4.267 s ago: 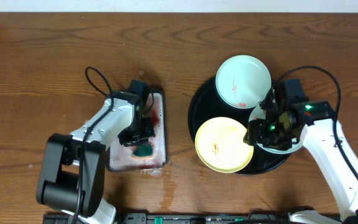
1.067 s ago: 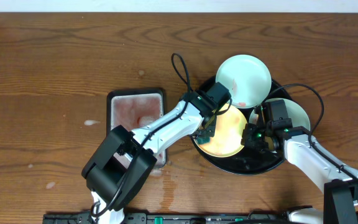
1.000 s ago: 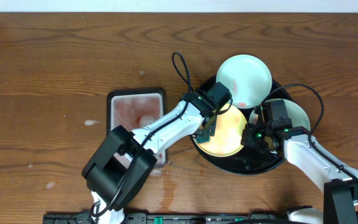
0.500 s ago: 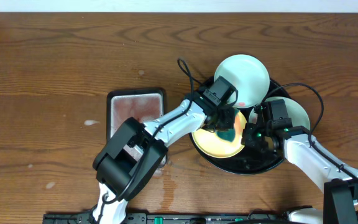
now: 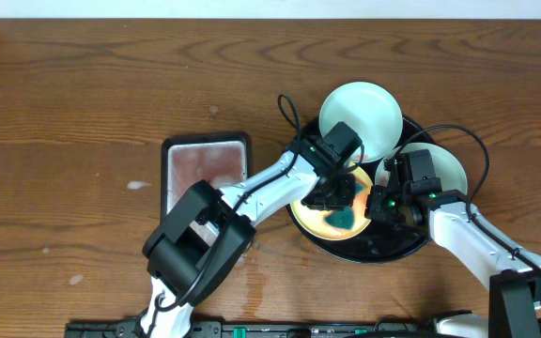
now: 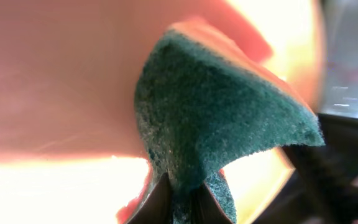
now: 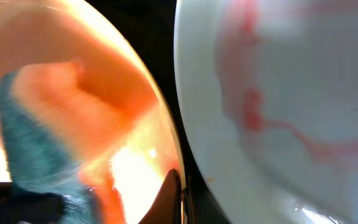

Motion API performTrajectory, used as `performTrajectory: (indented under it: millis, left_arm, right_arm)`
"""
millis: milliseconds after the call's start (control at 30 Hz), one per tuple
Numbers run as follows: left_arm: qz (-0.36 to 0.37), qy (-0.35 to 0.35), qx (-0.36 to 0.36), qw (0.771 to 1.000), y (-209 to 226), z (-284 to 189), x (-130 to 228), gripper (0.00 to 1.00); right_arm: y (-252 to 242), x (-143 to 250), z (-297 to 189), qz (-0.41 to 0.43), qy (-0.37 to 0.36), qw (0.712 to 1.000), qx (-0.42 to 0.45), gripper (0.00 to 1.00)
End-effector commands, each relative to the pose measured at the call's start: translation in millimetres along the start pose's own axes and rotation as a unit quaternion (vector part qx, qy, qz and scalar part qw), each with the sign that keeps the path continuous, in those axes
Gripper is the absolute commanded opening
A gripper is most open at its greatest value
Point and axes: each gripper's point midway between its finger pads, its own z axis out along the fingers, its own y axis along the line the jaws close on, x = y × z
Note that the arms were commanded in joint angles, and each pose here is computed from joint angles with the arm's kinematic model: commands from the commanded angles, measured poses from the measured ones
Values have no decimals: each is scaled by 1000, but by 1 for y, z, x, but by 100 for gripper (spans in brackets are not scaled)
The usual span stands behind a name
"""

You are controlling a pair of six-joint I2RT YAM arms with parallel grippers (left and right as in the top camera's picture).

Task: Clean dirty plates on tray and stack at the side
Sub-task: 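Scrub the yellow plate with the sponge while the right gripper holds it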

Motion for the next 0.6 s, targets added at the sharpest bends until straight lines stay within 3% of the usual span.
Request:
performTrajectory:
  millis: [0, 200, 433, 467, 533, 567]
  left_arm:
    - [-45, -52, -210, 975, 100, -11, -15, 8]
    - [-33, -118, -336, 934, 127, -64, -39, 7]
    - [-22, -127, -287, 949, 84, -92, -43, 8]
    - [-23, -127, -270, 954, 77, -96, -42, 7]
    - [-26, -132, -239, 962, 66, -109, -40, 7]
    - [-29, -133, -226, 965, 62, -116, -38, 7]
  right_arm:
    - [-6, 10, 6, -11, 20, 1000, 11, 1]
    - [-6, 10, 6, -11, 20, 1000, 11, 1]
    - [-6, 10, 6, -14, 20, 1000, 12, 1]
    - [-6, 10, 6, -14, 20, 1000, 12, 4]
    - [-6, 9, 6, -15, 18, 1000, 11, 27]
    - [-5, 9, 6, -15, 16, 1000, 10, 33]
